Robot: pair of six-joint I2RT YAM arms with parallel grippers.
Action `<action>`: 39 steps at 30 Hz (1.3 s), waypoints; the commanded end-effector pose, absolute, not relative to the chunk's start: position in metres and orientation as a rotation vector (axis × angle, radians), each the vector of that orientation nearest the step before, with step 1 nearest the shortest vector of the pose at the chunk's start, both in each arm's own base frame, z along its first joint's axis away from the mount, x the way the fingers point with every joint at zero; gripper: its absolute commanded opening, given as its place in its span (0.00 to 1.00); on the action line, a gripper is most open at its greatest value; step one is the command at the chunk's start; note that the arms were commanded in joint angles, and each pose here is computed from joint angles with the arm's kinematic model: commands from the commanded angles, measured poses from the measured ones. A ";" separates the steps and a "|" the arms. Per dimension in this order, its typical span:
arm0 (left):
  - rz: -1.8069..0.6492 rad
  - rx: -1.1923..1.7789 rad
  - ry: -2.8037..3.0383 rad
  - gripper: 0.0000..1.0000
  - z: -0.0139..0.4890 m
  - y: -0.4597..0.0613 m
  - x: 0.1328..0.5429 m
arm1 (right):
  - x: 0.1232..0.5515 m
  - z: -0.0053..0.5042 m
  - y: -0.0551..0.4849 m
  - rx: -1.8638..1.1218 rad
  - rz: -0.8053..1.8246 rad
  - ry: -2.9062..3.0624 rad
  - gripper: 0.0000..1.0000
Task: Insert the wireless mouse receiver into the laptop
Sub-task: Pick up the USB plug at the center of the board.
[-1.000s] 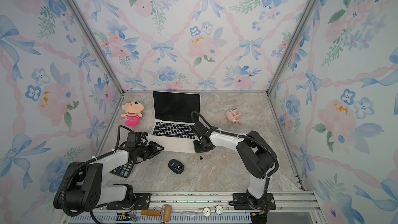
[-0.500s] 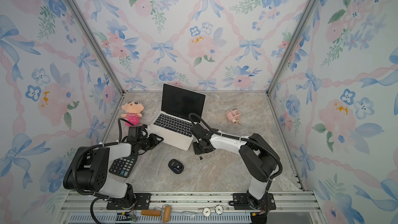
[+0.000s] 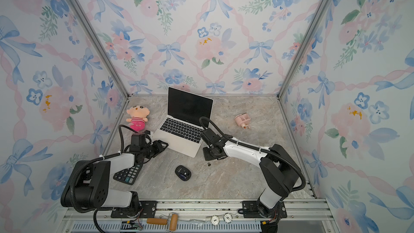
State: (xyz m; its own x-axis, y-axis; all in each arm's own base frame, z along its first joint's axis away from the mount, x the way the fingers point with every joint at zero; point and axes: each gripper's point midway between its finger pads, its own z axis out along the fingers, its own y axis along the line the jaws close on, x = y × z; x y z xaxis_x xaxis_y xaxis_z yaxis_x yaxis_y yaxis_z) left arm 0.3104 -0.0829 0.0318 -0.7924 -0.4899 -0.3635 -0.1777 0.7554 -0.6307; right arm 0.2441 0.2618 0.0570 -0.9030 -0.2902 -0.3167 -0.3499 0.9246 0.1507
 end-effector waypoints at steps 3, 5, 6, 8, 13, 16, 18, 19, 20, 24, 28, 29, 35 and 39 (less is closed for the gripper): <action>-0.648 -0.605 2.609 0.56 -0.002 -0.065 0.263 | 0.218 0.051 0.254 -0.591 0.205 2.812 0.34; -0.652 -0.588 2.600 0.56 0.004 -0.066 0.262 | 0.215 0.048 0.254 -0.619 0.181 2.813 0.36; -0.655 -0.577 2.594 0.56 0.006 -0.066 0.261 | 0.213 0.046 0.254 -0.627 0.175 2.820 0.37; -0.660 -0.556 2.590 0.56 0.011 -0.067 0.260 | 0.211 0.043 0.255 -0.639 0.161 2.829 0.40; -0.659 -0.525 2.575 0.56 0.019 -0.068 0.260 | 0.206 0.031 0.256 -0.685 0.082 2.851 0.44; -0.666 -0.517 2.567 0.56 0.022 -0.069 0.261 | 0.207 0.026 0.255 -0.703 0.025 2.855 0.43; -0.670 -0.511 2.563 0.56 0.024 -0.070 0.262 | 0.207 0.022 0.254 -0.712 0.003 2.858 0.42; -0.672 -0.508 2.561 0.56 0.024 -0.071 0.263 | 0.207 0.021 0.255 -0.717 0.000 2.858 0.42; -0.674 -0.505 2.561 0.56 0.025 -0.071 0.263 | 0.208 0.020 0.255 -0.718 -0.003 2.860 0.41; -0.669 -0.500 2.563 0.56 0.025 -0.071 0.264 | 0.209 0.016 0.258 -0.719 -0.002 2.863 0.39; -0.668 -0.495 2.570 0.56 0.023 -0.072 0.264 | 0.208 0.014 0.261 -0.728 0.005 2.871 0.35; -0.668 -0.497 2.572 0.56 0.023 -0.072 0.264 | 0.207 0.013 0.261 -0.733 0.005 2.873 0.33; -0.669 -0.489 2.566 0.56 0.026 -0.072 0.267 | 0.204 0.012 0.260 -0.754 -0.002 2.885 0.23; -0.681 -0.481 2.560 0.56 0.029 -0.074 0.270 | 0.203 0.014 0.258 -0.771 -0.006 2.883 0.19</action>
State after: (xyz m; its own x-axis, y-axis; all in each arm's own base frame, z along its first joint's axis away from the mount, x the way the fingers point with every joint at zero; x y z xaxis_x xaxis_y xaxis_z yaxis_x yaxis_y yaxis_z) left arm 0.2729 -0.0721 0.0322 -0.8212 -0.4546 -0.3448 -0.2163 0.8072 -0.5492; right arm 0.2112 0.2660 0.0193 -0.8587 -0.4694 -0.2059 -0.4772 0.8787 -0.0132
